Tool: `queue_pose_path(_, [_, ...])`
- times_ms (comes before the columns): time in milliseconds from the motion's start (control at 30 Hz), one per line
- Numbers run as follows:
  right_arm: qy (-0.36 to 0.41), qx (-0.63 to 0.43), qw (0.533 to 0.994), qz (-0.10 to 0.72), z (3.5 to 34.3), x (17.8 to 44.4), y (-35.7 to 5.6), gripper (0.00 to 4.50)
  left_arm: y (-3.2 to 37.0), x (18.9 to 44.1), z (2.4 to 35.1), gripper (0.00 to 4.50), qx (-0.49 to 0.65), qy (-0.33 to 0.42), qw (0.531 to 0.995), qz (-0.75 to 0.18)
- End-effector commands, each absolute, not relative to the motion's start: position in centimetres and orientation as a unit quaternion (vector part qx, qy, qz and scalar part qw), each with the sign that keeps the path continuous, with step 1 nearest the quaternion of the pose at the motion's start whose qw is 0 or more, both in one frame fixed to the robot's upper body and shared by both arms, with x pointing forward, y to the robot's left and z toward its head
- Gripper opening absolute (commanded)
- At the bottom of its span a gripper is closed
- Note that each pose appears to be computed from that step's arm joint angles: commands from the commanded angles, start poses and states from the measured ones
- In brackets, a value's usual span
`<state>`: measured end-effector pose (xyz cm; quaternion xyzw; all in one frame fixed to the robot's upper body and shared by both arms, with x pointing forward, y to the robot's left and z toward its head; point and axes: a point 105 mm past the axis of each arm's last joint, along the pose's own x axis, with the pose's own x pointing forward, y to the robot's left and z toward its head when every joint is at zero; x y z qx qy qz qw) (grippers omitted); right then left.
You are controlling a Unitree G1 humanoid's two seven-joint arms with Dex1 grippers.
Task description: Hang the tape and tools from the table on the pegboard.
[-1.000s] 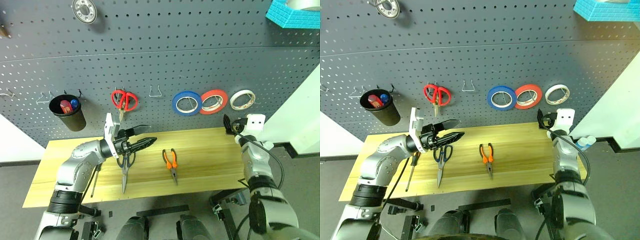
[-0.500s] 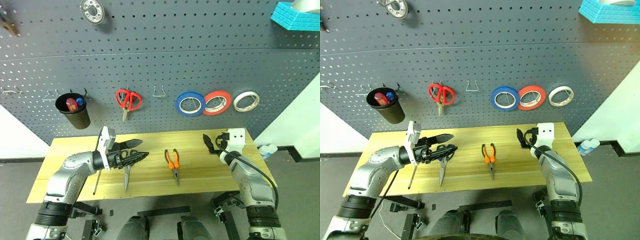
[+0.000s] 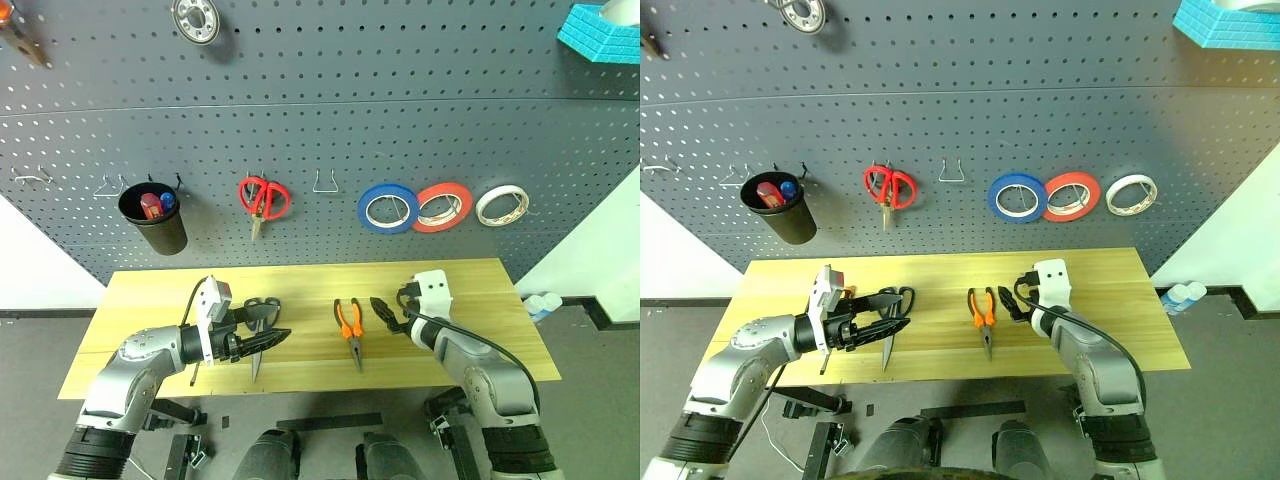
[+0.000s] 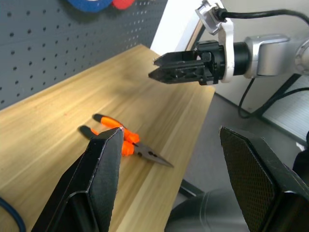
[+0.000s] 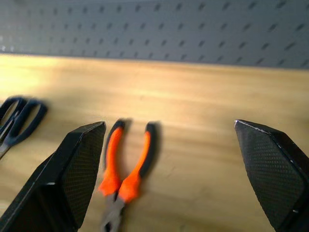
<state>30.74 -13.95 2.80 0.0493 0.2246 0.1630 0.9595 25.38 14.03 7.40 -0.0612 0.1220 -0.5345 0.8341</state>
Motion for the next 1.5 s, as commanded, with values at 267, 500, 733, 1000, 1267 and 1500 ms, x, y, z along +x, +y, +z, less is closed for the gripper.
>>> queue_pose_path(267, [0.228,0.040,0.959,0.164,2.7,31.5,-11.0,4.47,14.2,24.1,6.9,3.32,-0.051,0.137,0.836,-0.529])
queue_pose_path(500, [0.235,0.023,0.962,0.141,2.0,31.9,-10.9,4.47,14.9,24.2,6.1,3.32,-0.056,0.142,0.852,-0.501])
queue_pose_path(733, [0.228,0.017,0.967,0.114,2.6,32.1,-9.6,4.47,14.9,24.1,5.5,3.32,-0.061,0.146,0.852,-0.499])
queue_pose_path(1000, [0.241,0.050,0.947,0.208,3.6,29.2,-4.5,4.47,14.5,24.3,5.5,3.32,-0.061,0.145,0.849,-0.505])
queue_pose_path(1267, [0.258,0.033,0.947,0.189,2.2,28.5,-4.8,4.47,14.1,23.5,5.6,3.32,-0.067,0.150,0.844,-0.511])
queue_pose_path(1500, [0.263,0.024,0.950,0.167,1.0,29.1,-5.2,4.47,14.1,23.2,5.5,3.32,-0.067,0.157,0.842,-0.512])
